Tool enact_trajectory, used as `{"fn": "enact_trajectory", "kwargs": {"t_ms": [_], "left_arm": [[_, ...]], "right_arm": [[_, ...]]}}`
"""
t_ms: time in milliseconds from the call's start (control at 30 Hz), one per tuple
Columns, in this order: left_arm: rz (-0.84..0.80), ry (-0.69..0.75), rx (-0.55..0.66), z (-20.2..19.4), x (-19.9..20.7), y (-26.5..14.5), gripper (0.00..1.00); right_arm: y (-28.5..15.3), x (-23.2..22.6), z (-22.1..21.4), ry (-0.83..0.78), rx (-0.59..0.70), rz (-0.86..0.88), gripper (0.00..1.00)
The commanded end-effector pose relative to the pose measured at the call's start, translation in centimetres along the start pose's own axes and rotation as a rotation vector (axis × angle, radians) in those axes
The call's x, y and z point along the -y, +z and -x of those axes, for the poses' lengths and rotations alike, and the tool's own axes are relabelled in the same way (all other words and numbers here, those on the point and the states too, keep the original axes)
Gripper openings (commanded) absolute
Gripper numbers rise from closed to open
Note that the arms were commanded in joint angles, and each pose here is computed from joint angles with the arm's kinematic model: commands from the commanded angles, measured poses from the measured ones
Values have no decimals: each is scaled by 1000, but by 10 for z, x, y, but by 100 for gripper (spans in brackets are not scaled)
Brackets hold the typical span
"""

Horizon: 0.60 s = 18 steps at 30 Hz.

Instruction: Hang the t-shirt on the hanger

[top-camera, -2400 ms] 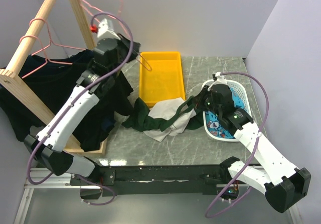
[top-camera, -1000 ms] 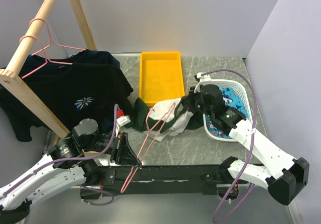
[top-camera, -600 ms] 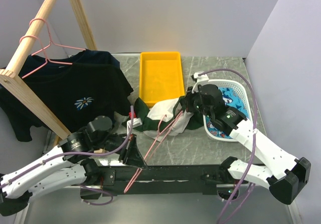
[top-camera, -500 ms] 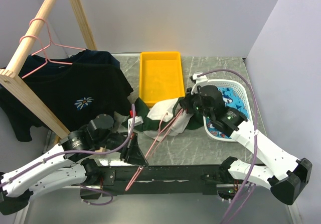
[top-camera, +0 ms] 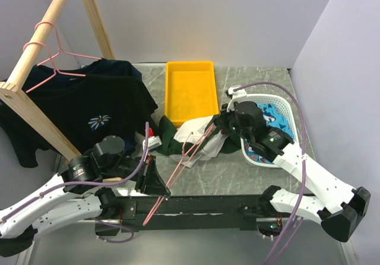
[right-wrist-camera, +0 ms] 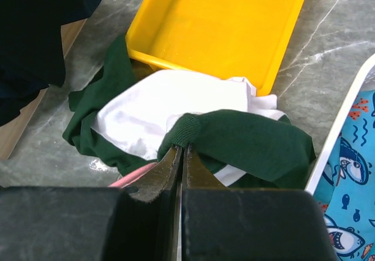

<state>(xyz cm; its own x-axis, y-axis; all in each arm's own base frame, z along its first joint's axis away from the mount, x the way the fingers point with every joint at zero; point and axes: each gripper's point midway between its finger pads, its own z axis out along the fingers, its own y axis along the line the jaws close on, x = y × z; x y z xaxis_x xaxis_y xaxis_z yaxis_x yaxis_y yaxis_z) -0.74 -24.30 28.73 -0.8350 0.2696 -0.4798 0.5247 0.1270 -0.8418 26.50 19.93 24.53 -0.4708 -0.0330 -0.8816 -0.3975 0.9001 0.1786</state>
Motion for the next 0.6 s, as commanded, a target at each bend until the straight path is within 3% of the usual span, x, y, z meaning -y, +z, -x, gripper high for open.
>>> {"fn": "enact_trajectory", "kwargs": {"t_ms": [0,567], "left_arm": [[-18,73,38,8,14,-7,1],[-33,121,31,19,3,12,1]], "right_arm": [[-13,-6,32,7,85,16,0],[-29,-46,55,-37,97,151,0]]}}
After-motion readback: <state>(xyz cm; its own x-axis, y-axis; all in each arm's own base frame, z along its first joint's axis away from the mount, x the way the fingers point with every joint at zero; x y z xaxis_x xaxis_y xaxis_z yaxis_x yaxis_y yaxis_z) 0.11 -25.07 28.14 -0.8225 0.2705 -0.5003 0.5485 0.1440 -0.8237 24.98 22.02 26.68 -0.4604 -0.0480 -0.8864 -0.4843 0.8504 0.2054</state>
